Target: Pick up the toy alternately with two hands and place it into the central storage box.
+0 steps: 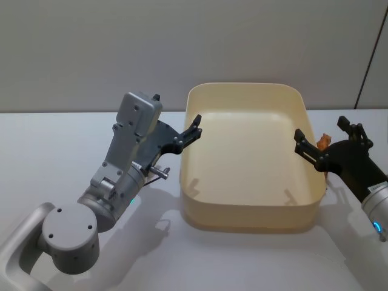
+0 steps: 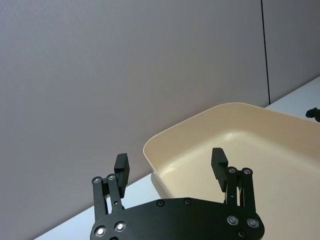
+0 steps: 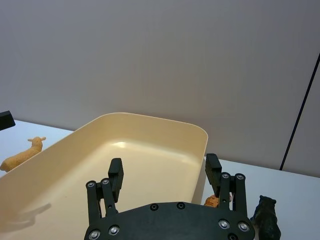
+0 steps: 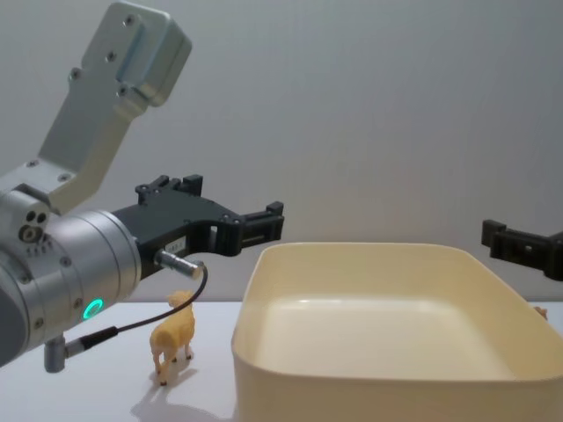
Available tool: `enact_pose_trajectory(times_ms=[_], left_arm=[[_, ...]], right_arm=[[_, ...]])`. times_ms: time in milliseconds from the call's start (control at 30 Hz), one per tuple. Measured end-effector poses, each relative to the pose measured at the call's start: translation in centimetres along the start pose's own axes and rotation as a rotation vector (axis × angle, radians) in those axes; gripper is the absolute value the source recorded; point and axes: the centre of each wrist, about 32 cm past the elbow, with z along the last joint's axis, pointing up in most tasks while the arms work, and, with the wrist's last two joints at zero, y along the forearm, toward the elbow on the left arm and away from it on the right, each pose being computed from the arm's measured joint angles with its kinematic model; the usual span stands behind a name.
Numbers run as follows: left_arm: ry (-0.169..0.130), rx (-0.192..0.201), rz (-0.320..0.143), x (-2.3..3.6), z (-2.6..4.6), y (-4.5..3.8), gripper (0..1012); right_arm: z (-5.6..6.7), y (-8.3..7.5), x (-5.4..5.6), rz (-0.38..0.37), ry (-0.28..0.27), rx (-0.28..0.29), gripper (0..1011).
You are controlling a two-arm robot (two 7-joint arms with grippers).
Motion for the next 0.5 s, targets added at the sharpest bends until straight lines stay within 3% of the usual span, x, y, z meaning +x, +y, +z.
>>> enact_pose_trajectory(times_ms=[500], left_arm=[[0.0, 0.0, 0.0, 0.0, 0.0, 0.0, 1001]], right_arm=[[0.0, 0.0, 0.0, 0.0, 0.0, 0.0, 1001]])
